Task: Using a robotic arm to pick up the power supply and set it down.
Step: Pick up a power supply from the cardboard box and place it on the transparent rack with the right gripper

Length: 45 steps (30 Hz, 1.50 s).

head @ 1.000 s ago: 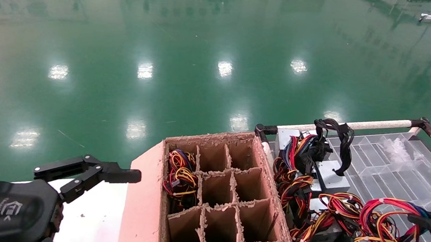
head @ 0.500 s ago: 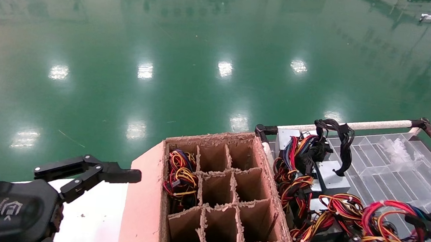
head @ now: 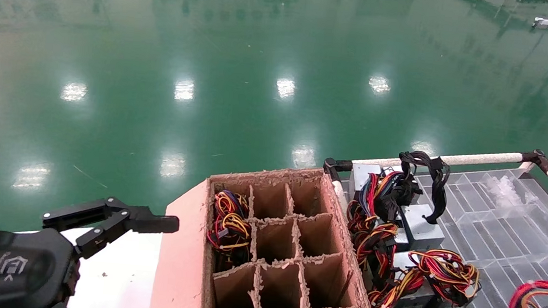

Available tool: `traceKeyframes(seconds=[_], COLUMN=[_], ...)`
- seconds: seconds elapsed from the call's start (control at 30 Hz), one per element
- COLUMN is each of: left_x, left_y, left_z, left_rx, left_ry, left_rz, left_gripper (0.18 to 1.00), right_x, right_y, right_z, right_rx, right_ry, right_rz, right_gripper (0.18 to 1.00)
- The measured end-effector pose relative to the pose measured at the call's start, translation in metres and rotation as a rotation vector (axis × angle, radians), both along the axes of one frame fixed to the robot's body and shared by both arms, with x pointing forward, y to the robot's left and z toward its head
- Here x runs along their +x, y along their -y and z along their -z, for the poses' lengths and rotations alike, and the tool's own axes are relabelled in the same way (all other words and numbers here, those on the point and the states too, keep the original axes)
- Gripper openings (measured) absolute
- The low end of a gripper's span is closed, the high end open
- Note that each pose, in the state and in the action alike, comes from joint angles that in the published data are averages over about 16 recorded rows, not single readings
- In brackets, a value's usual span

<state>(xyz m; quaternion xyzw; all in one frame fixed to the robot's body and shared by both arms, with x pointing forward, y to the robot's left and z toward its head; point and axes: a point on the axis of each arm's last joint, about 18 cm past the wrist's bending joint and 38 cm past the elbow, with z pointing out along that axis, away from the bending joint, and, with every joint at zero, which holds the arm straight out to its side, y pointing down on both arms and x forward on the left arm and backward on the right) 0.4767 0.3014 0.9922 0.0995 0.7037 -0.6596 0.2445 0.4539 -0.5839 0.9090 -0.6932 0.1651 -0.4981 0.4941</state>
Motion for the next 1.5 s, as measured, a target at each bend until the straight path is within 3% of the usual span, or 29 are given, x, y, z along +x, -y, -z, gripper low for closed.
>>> traceKeyframes(seconds=[0.57, 1.5], left_x=[0.000, 0.000], left_y=[0.000, 0.000], left_z=[0.000, 0.000], left_rx=[0.000, 0.000], left_ry=[0.000, 0.000], left_rz=[0.000, 0.000], left_gripper=[1.001, 1.001], right_x=[-0.020, -0.038], right_y=[0.025, 0.012], right_z=[-0.004, 0.004], right_rx=[-0.008, 0.029], right_ry=[-0.002, -0.009], right_rz=[0.084, 0.018], right_gripper=[0.195, 0.195])
